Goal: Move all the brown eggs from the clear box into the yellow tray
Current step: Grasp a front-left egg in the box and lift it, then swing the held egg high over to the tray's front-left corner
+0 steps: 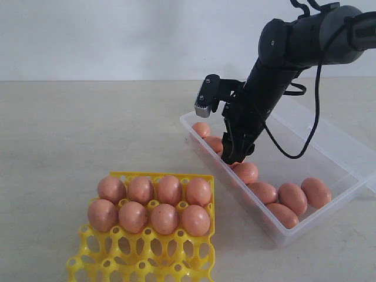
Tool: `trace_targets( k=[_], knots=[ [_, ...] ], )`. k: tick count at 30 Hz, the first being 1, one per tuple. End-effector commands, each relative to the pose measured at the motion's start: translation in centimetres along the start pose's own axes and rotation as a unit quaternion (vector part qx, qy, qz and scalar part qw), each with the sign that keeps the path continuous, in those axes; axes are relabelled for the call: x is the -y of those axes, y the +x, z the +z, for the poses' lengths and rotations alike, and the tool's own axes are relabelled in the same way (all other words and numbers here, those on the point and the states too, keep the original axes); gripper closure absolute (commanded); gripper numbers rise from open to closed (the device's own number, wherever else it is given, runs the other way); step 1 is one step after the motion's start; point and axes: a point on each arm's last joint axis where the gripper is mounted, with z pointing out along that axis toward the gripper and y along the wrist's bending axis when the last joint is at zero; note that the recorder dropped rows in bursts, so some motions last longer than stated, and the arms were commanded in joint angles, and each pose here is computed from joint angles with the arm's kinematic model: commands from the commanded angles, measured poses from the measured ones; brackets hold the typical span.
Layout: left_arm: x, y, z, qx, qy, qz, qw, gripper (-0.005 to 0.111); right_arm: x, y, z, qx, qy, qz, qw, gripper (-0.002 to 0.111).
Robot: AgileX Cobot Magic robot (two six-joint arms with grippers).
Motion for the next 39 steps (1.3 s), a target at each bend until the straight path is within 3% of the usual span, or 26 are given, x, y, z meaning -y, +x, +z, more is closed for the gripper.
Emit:
trace_targets(
  k=[1,6,17,21,27,34,39],
  knots=[
    [0.0,-0.2,0.0,0.006,-0.001,-0.005,1.000,0.103,0.0,0.3,1.8,-0.008,-0.020,0.000,1.000,0.054],
    [0.0,-0.2,0.0,0.005,-0.001,-0.005,1.000,0.103,-0.2,0.6,2.4,-0.016,-0.032,0.001,0.999,0.055],
    [0.0,-0.2,0.0,0.005,-0.001,-0.005,1.000,0.103,0.4,0.3,2.5,-0.002,0.000,0.000,1.000,0.108],
    [0.0,-0.2,0.0,0.005,-0.001,-0.005,1.000,0.103,0.4,0.3,1.7,-0.007,0.004,0.019,1.000,0.108],
    [0.0,-0.2,0.0,0.005,-0.001,-0.005,1.000,0.103,0.9,0.8,-2.2,-0.006,0.034,0.100,0.994,0.108],
    [0.0,-0.2,0.0,0.007,-0.001,-0.005,1.000,0.103,2.3,0.6,-8.9,0.087,0.139,0.231,0.959,0.108],
    [0.0,-0.2,0.0,0.007,-0.001,-0.005,1.000,0.103,3.2,-0.9,-12.4,0.184,0.236,0.182,0.937,0.108]
  ],
)
